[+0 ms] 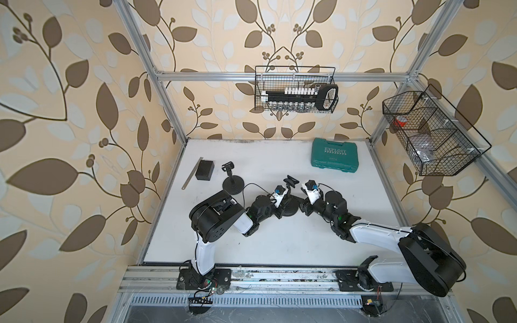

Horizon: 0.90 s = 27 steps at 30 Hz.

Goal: Assemble a microphone stand
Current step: Pick up the microphone stand at the center of the board.

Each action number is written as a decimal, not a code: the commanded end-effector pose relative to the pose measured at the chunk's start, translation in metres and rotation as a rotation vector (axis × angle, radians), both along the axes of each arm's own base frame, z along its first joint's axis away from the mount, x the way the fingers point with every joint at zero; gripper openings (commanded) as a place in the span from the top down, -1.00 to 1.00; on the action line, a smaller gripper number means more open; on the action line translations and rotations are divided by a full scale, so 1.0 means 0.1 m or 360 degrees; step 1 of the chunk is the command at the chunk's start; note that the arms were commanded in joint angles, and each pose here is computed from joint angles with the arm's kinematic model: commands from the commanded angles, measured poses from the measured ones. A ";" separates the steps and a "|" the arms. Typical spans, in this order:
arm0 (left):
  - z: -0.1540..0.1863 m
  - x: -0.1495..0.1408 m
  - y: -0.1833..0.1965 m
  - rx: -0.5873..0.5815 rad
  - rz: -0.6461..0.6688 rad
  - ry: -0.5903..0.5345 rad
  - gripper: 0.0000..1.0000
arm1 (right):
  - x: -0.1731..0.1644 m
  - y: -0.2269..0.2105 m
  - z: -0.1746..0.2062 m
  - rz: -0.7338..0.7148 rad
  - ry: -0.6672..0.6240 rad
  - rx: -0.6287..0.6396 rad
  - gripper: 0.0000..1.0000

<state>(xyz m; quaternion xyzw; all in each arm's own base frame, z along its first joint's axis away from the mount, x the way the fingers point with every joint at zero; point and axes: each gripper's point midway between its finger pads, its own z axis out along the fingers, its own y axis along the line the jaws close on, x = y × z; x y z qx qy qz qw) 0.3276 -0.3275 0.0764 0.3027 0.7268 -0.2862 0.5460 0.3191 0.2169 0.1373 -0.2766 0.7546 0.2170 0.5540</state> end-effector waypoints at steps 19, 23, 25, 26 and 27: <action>-0.07 -0.02 -0.05 0.0003 -0.0032 0.0061 0.75 | 0.22 0.46 0.09 0.0501 0.0040 0.0088 -0.06; -0.05 -0.02 -0.05 -0.0004 -0.0030 0.0061 0.73 | 0.25 0.54 0.07 0.0511 0.0034 0.0082 0.10; -0.03 -0.02 -0.04 -0.0011 -0.0025 0.0062 0.69 | 0.26 0.56 0.05 0.0505 0.0029 0.0080 0.32; -0.02 -0.03 -0.03 -0.0018 -0.0021 0.0066 0.65 | 0.26 0.56 0.04 0.0500 0.0029 0.0083 0.41; -0.01 -0.03 -0.03 -0.0025 -0.0021 0.0069 0.59 | 0.27 0.56 0.03 0.0491 0.0027 0.0085 0.48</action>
